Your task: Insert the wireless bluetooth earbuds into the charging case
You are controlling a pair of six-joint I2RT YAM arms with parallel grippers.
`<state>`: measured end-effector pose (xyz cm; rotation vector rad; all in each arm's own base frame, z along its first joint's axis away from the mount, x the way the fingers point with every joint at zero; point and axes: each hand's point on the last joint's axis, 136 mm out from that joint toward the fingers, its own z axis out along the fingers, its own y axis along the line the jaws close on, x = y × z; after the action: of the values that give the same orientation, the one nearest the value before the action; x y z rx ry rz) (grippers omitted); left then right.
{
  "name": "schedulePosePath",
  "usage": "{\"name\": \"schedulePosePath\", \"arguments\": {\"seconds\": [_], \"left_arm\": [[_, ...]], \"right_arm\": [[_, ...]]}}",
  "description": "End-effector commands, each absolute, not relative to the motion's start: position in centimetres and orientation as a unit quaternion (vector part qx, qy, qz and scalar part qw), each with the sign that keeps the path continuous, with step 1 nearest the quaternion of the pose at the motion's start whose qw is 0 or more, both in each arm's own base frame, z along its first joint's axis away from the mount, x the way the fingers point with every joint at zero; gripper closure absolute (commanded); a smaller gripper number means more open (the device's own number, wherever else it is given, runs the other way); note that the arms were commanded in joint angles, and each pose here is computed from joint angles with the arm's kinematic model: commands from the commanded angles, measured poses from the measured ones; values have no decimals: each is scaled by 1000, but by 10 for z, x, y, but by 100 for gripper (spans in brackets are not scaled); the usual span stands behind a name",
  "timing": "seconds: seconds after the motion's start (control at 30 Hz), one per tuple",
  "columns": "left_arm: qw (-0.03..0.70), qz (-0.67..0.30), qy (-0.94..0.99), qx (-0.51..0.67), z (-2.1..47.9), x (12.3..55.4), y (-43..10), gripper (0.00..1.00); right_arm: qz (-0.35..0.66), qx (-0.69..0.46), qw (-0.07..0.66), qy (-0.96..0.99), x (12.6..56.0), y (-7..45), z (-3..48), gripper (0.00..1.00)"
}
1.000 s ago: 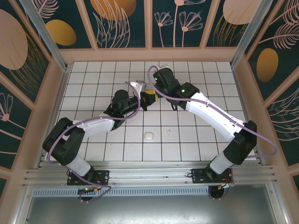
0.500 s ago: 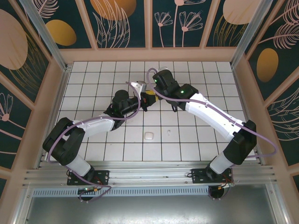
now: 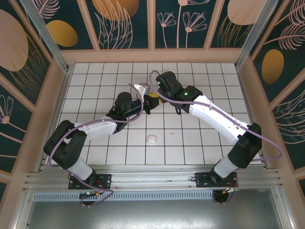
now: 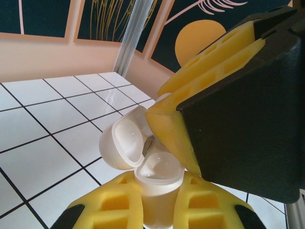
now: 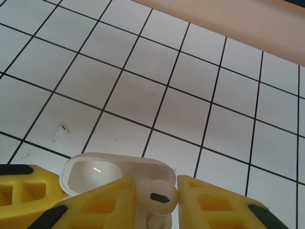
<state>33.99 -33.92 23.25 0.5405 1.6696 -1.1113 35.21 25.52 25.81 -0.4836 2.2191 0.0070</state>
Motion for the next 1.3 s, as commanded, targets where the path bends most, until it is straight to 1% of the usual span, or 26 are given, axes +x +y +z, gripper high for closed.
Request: {"name": "schedulePosePath", "arguments": {"seconds": [0.0,0.33,0.83,1.27], "left_arm": [[548,-472,654,222,271,348,-342,100],[557,-470,649,219,277,351,-342,100],[562,-471,642,222,282,353,-345,100],[569,-467,639,224,286,352,-343,100]], "right_arm": [[5,-217,380,899,330,255,239,72],[8,-217,371,903,321,254,234,71],[62,-215,362,905,315,271,237,68],[86,-211,349,909,313,279,238,65]]}}
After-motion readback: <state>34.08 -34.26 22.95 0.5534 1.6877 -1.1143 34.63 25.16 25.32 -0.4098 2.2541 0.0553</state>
